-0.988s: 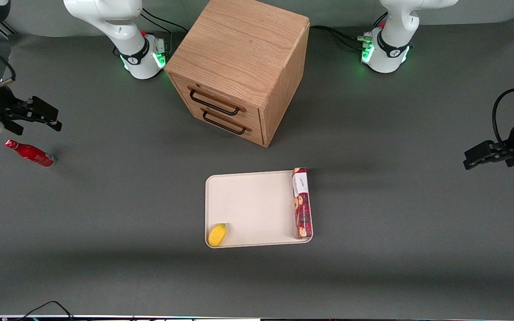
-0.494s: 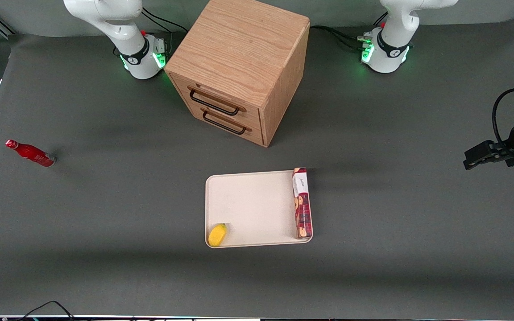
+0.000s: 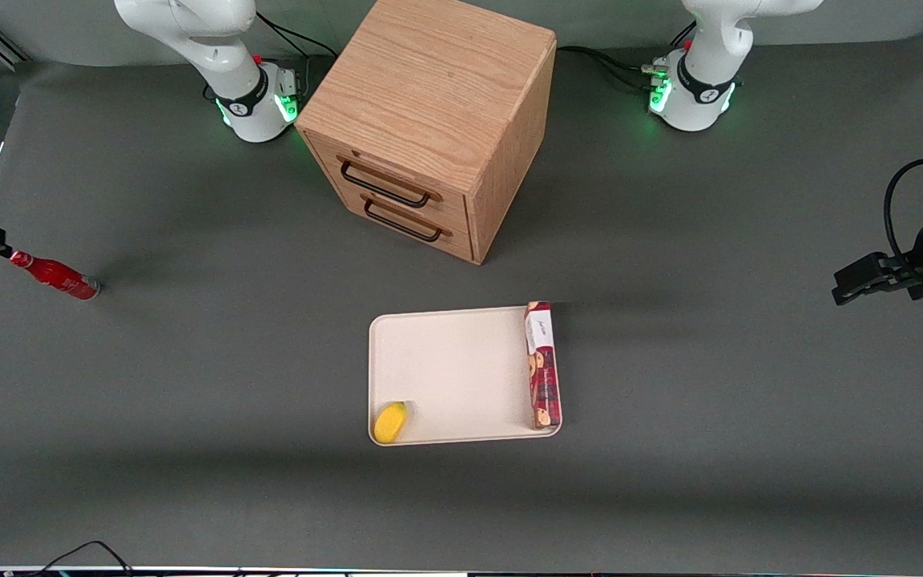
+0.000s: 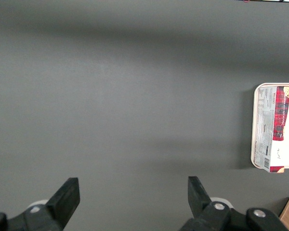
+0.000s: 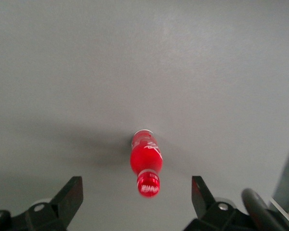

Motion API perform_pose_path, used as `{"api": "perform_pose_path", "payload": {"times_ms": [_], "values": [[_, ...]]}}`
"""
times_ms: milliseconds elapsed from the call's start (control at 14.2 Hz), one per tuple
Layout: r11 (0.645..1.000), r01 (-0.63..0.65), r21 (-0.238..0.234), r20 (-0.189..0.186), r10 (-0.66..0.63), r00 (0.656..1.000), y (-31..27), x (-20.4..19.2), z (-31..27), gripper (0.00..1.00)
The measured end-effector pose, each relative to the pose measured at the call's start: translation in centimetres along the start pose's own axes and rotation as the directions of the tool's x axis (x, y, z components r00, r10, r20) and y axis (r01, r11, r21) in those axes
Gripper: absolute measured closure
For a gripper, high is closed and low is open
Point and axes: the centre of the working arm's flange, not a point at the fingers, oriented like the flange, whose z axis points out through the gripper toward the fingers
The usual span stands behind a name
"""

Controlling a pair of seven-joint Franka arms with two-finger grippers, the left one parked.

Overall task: Place coke bottle on tray
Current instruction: 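Close the right gripper around the bottle's neck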

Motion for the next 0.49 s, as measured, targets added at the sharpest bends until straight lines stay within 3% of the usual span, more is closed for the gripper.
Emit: {"api": "perform_pose_path", "payload": {"times_ms": [282,494], "values": [[1.000,0.006,0.029,-0.032,-0.005,0.999,0.7,-1.2,4.4,0.00],[0.999,0.003,0.041,-0.018,-0.002,1.000,0.6,-1.7,5.5,0.03]]}}
